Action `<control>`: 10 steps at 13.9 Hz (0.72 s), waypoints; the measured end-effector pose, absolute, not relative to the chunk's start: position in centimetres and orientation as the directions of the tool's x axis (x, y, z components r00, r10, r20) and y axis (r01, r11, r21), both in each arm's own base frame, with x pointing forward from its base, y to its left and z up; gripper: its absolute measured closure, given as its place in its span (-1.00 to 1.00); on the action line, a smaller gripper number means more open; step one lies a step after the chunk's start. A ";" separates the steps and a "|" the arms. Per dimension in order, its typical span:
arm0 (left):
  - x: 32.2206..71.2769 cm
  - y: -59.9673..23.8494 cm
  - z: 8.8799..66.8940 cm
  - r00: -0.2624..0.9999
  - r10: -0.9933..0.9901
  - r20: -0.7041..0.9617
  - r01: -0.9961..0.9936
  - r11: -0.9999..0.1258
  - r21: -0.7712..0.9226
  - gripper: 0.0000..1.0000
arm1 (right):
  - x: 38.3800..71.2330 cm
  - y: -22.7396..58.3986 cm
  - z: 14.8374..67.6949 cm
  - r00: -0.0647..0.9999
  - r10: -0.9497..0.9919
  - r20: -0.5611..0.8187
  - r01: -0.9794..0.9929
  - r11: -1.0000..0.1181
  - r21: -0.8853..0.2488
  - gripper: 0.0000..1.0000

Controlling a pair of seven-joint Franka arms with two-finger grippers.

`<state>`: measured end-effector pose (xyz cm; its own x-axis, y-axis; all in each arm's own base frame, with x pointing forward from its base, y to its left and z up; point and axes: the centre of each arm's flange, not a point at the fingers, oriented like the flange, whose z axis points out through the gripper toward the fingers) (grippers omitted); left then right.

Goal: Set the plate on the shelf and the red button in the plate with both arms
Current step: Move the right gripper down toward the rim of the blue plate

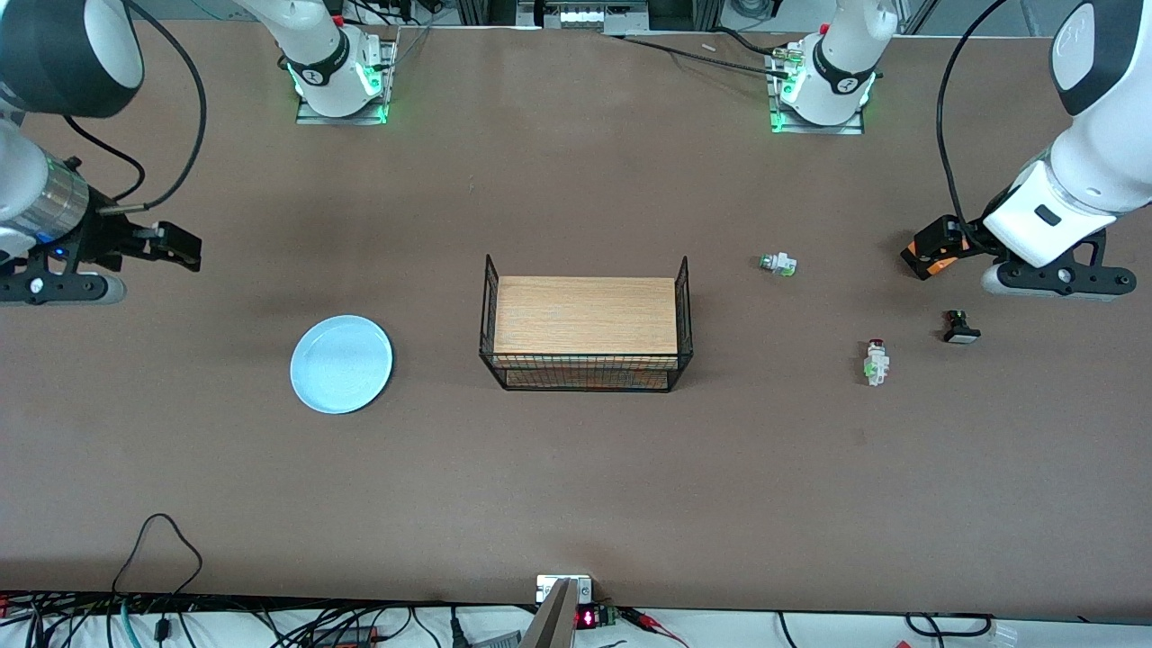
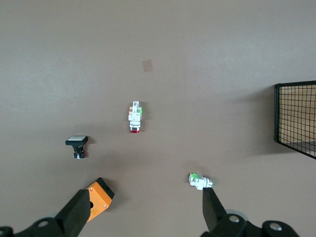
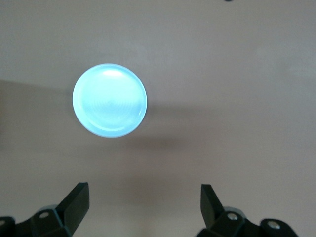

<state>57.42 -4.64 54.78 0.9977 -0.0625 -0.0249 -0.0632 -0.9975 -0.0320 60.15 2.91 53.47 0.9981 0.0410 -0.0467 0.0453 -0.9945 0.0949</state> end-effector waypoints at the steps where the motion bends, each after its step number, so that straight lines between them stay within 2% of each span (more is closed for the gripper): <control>1: 57.4 -4.6 54.8 0.998 -0.062 -0.025 -0.063 -0.997 -0.032 -1.00 | 60.4 3.0 52.3 0.999 0.037 -0.032 0.039 -0.995 0.094 -1.00; 5: 57.4 -4.6 54.7 0.998 -0.062 -0.028 -0.063 -0.997 -0.032 -1.00 | 61.2 3.5 47.6 0.996 -0.085 0.031 -0.088 -0.992 0.087 -1.00; 10: 57.4 -4.6 54.7 0.998 -0.062 -0.030 -0.063 -0.997 -0.032 -1.00 | 61.4 7.0 45.4 0.975 -0.222 0.026 -0.223 -0.972 0.078 -1.00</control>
